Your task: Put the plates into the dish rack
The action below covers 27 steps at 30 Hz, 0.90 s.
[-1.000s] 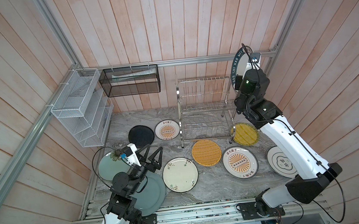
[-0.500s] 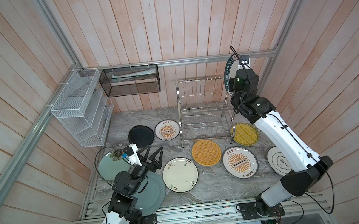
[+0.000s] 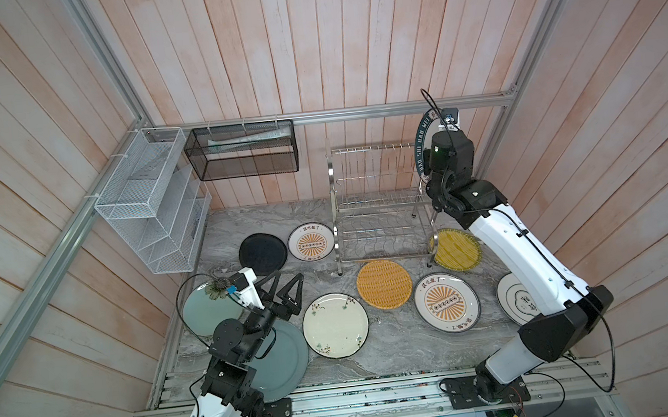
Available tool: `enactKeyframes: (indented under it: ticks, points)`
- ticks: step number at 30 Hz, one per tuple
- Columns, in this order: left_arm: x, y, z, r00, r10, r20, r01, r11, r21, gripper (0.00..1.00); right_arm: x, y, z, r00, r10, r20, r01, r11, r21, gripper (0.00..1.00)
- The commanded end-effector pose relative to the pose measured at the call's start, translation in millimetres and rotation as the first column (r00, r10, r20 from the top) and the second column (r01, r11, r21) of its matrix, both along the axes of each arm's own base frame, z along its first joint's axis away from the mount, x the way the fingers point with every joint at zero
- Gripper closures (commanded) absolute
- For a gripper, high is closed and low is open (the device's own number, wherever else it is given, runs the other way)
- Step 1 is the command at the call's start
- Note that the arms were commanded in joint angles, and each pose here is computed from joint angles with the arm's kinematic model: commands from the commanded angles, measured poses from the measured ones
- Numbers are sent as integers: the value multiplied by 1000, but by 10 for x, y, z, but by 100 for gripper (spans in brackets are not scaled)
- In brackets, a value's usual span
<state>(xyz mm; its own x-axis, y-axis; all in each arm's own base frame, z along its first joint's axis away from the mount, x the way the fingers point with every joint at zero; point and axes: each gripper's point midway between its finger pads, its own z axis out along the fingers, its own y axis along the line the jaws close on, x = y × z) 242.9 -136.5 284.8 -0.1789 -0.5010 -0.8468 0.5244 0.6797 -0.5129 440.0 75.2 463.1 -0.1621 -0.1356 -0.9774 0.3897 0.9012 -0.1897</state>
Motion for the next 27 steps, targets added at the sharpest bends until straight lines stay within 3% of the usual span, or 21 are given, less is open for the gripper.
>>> enactKeyframes:
  ticks: [1,27]
  points:
    - [-1,13,-13,1000,5,2,-5,1000,-6,0,-13,-37,13,1000,-12,27,11,999,40,100]
    - [17,16,-60,1000,8,-17,-8,1000,-21,0,20,-74,-261,999,-17,-43,18,1000,22,100]
